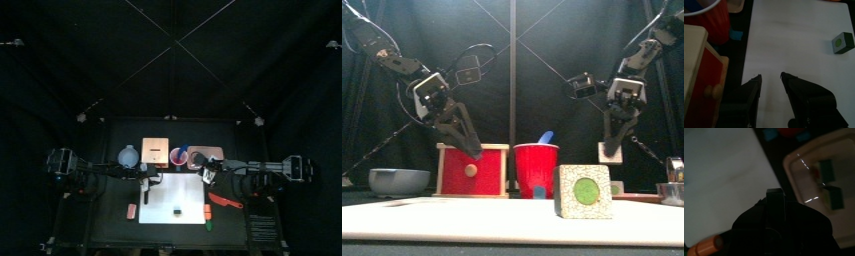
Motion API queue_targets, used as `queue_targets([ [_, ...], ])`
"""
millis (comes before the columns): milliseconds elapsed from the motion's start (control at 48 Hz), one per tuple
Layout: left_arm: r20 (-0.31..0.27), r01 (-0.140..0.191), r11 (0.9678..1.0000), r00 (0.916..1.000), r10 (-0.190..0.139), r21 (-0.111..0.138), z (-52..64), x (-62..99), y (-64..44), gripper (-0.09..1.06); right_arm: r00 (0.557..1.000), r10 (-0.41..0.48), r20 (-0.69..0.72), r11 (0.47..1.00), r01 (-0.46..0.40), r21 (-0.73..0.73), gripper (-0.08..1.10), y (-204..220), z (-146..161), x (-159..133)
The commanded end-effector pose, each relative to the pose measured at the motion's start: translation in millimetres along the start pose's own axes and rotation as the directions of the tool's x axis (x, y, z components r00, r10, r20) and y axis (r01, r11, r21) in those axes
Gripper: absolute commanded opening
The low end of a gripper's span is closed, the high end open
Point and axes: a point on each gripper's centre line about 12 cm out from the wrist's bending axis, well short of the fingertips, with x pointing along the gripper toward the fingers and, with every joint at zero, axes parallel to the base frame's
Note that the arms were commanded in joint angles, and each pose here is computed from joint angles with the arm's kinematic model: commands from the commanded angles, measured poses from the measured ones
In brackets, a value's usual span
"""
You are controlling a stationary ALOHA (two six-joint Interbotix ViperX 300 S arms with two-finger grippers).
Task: Place sushi on board then cut the sushi with the knife then place the pieces on the plate
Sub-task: Place the 4 sushi pieces on the plate
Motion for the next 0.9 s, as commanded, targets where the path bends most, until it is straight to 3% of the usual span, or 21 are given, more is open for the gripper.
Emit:
queue_targets([
  [21,0.026,0.0,1.0,0.9997,0.0,0.001,9.0,-1.0,0.2,0.77,0.999,-0.041,0.026,0.998,0.04,0.049,0.57,-20.7,-3.5,-11.4],
  [292,0.031,0.0,1.0,0.9995,0.0,-0.001,10.7,-0.5,0.1,0.77,0.99,-0.134,-0.044,0.978,0.139,0.154,0.59,-62.2,-32.4,-1.4],
  [479,0.031,-0.001,1.0,0.9995,0.001,-0.002,11.2,-0.5,0.6,0.77,0.984,-0.17,-0.045,0.968,0.175,0.179,0.7,-78.4,-40.3,9.1],
  [646,0.032,-0.001,1.0,0.9995,0.001,-0.003,11.9,-0.5,0.6,0.77,0.982,-0.182,-0.051,0.965,0.188,0.183,0.79,-84.1,-44.0,14.2],
  [896,0.032,0.0,1.0,0.9995,0.0,-0.004,11.8,-0.5,0.0,0.77,0.987,-0.161,-0.007,0.966,0.159,0.202,0.81,-77.1,-30.0,6.2],
])
